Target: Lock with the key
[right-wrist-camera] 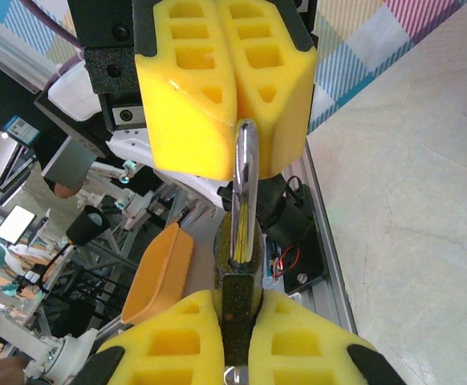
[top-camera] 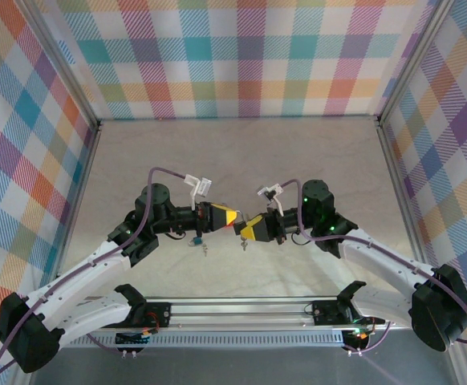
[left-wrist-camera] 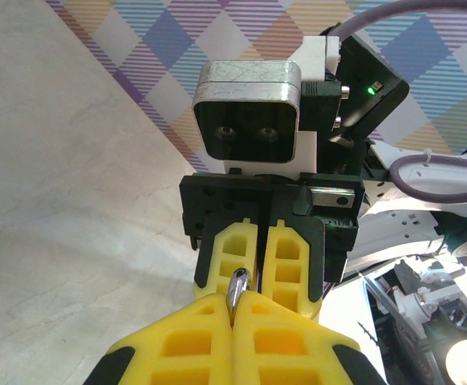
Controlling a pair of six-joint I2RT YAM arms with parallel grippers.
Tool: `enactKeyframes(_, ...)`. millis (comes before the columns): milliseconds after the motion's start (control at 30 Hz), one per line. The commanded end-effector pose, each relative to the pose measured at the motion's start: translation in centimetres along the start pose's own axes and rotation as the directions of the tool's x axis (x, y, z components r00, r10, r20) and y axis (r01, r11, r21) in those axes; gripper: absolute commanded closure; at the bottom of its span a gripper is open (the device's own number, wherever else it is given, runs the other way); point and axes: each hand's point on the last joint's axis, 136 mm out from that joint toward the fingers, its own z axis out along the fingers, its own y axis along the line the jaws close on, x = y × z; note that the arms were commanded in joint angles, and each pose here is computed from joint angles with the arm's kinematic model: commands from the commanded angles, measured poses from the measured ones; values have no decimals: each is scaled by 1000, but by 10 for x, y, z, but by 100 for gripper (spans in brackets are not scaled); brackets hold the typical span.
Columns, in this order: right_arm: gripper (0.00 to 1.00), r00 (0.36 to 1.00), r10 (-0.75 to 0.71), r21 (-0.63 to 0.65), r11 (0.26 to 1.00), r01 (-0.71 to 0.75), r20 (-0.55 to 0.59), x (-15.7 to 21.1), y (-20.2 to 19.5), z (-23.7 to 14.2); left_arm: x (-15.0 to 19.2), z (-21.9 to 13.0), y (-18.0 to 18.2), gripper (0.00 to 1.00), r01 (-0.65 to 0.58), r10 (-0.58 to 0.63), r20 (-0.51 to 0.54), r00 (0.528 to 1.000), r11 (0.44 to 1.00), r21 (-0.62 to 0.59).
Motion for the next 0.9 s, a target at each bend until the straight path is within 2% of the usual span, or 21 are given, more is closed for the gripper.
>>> enactKeyframes(0,100,995,-98,-40,994,99,16,-13,19,1,-3,-1,-9,100,-16,16,12,1000,999,47)
enactKeyframes(233,100,995,-95,-24,995,96,28,-16,18,1,4,-2,-9,100,-22,23,-8,1000,998,51)
enactKeyframes(600,100,994,-105,-38,994,106,33,-25,26,1,38,2,-17,100,-76,82,-106,991,995,57)
enactKeyframes(867,100,991,-115,-14,993,116,66,-38,27,-4,62,3,-24,100,-50,68,-145,987,991,128)
